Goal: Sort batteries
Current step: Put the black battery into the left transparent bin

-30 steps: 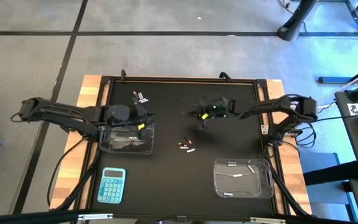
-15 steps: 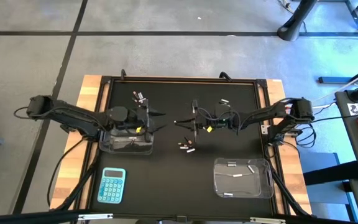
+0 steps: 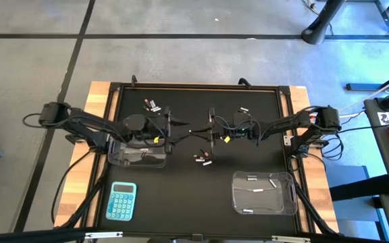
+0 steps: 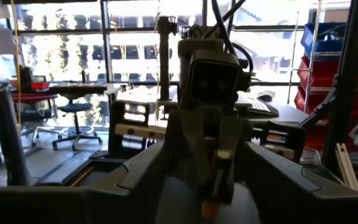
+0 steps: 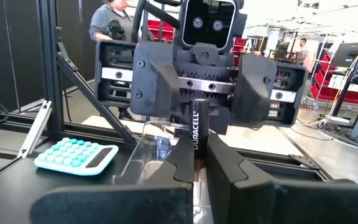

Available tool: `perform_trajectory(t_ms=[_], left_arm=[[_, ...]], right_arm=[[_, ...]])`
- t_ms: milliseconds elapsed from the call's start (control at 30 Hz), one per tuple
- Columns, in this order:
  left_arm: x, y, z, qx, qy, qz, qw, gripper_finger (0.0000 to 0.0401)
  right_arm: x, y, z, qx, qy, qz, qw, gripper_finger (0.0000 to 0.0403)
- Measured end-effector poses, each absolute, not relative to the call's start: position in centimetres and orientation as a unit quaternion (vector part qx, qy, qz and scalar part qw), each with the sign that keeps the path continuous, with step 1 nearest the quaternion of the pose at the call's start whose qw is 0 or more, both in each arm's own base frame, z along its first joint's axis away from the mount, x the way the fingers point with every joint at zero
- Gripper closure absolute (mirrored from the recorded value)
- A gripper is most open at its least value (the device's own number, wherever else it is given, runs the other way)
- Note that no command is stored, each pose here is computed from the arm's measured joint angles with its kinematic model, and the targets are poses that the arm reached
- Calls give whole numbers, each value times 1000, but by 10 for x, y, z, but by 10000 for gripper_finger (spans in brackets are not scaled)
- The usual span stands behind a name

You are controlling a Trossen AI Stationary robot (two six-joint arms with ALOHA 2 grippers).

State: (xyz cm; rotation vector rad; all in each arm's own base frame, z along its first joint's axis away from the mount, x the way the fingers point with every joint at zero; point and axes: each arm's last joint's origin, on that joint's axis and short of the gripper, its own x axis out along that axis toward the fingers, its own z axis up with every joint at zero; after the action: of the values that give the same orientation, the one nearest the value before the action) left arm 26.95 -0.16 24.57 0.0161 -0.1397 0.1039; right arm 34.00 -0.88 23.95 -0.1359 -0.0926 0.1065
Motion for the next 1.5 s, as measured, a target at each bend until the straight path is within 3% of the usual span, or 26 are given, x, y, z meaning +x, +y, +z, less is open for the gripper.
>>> perform_trajectory(t_ms=[233, 700, 867, 1033, 1333, 1500], left_arm=[[276, -3, 241, 9, -58, 35, 998, 235], [278, -3, 240, 28, -61, 24, 997, 357], [278, -5, 240, 44, -61, 8, 997, 370], [278, -5, 238, 54, -56, 6, 997, 373], [272, -3, 237, 57, -7, 30, 998, 375], [260, -1, 263, 76, 49, 65, 994, 382]], right_arm=[[340, -9, 240, -68, -46, 53, 995, 389], [340, -9, 240, -68, -47, 54, 995, 385], [340, -8, 240, -66, -45, 57, 995, 382], [340, -9, 237, -70, -31, 57, 995, 342], [341, -10, 225, -70, 42, 22, 996, 209], [337, -18, 209, -74, 113, -63, 989, 184]])
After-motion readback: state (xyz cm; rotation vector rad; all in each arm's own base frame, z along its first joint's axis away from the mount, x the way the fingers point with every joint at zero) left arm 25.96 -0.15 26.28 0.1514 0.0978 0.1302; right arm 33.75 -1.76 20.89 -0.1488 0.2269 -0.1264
